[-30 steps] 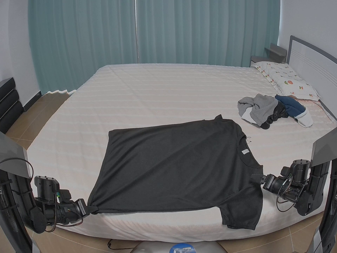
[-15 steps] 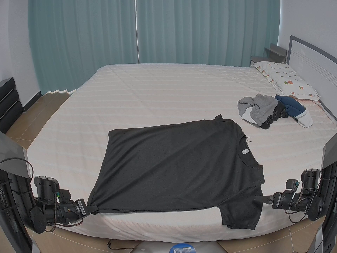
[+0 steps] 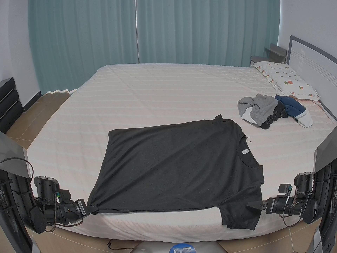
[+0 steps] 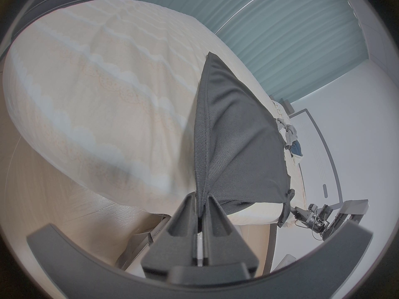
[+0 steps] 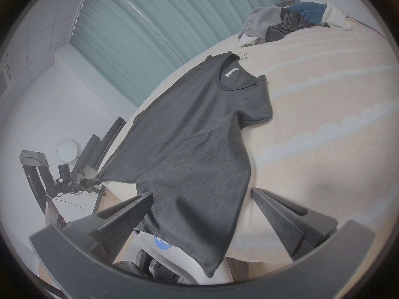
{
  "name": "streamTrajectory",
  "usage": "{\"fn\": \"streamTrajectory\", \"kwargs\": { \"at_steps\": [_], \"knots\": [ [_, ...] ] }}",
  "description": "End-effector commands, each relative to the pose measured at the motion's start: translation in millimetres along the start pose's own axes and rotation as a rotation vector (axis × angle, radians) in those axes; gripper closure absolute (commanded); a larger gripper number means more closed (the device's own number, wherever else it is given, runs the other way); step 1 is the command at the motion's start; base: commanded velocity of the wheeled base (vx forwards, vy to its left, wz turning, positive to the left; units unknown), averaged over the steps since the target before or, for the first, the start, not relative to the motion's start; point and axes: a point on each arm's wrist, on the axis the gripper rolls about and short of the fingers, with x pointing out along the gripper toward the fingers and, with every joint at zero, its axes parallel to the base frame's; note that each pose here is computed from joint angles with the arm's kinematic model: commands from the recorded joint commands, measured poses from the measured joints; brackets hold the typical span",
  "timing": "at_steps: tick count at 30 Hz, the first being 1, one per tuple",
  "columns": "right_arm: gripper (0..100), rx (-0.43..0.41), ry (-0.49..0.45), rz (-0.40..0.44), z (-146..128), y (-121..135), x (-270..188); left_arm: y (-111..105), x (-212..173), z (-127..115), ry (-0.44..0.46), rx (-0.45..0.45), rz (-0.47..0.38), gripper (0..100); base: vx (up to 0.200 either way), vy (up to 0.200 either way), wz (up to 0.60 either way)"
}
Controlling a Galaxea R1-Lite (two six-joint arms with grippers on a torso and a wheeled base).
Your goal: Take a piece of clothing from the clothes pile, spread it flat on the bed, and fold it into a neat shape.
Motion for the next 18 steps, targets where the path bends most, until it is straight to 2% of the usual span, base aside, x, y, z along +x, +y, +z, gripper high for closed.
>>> {"fn": "streamTrajectory", "kwargs": {
  "at_steps": [1,4,5,15,18],
  "knots": [
    [0,-0.01,0.027,0.02,-5.1,7.3,1.9,0.4,-0.7,-0.7,0.002,-0.003,0.002,100,0.0,0.0,0.0],
    [0,-0.011,0.034,0.018,-6.4,7.9,3.3,0.4,-0.7,-0.7,0.002,-0.003,0.002,100,0.0,0.0,0.0],
    [100,-0.009,0.033,0.013,-6.5,7.1,3.2,0.4,-0.7,-0.7,0.002,-0.003,0.002,100,0.0,0.0,0.0],
    [100,0.024,-0.016,-0.071,-1.2,-6.2,-6.8,0.7,-2.9,2.0,-0.022,0.001,0.001,100,0.0,0.0,0.0],
    [100,0.031,-0.003,-0.077,-1.3,-4.2,-9.4,1.2,-3.5,1.4,-0.048,0.003,0.04,100,0.0,0.0,0.0]
  ]
}}
